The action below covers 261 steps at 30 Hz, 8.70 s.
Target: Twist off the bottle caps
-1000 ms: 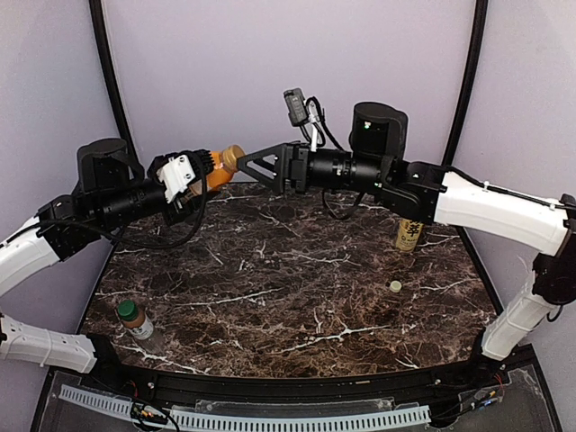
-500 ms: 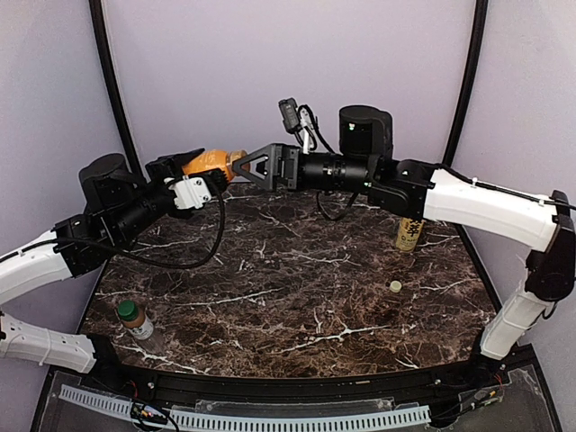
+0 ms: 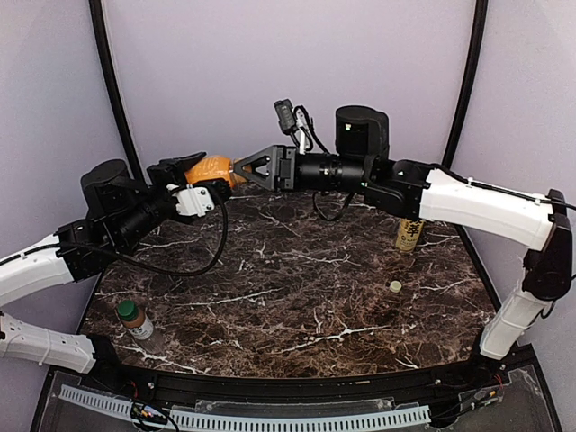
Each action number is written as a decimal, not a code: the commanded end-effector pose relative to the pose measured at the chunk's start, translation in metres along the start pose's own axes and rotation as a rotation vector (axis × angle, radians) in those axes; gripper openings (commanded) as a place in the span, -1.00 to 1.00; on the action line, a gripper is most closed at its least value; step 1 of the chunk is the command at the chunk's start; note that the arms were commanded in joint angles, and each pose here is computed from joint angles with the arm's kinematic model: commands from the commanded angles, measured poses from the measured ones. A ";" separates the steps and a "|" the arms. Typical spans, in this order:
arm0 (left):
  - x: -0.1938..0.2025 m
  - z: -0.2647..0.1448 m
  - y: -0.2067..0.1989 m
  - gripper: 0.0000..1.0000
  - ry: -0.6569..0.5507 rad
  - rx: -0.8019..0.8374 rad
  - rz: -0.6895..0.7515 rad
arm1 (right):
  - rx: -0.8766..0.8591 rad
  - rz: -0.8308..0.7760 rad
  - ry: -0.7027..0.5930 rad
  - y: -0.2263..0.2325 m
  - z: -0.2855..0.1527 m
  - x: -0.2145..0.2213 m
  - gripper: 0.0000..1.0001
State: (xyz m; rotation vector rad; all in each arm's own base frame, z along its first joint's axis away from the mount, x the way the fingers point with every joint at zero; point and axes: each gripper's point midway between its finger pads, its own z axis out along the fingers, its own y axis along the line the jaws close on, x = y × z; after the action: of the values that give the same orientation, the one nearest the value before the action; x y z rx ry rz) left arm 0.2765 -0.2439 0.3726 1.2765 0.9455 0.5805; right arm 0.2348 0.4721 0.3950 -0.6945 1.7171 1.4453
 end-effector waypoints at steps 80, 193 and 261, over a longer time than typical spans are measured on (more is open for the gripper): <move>-0.024 -0.019 -0.026 -0.65 -0.114 0.144 -0.136 | -0.077 -0.234 0.113 0.039 -0.016 0.005 -1.00; -0.041 -0.065 -0.086 -0.72 -0.141 0.605 -0.557 | 0.557 -0.721 0.334 -0.085 -0.099 0.037 -1.00; -0.061 -0.074 -0.045 -0.57 -0.278 0.653 -0.853 | -0.419 -0.564 -0.380 0.103 -0.008 0.012 0.27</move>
State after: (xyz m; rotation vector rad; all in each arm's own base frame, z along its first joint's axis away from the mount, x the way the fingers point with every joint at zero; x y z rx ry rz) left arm 0.1815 -0.2644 0.3339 1.3083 1.3908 -0.5758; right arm 0.1452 0.4878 0.4235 -1.0365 0.9000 1.3583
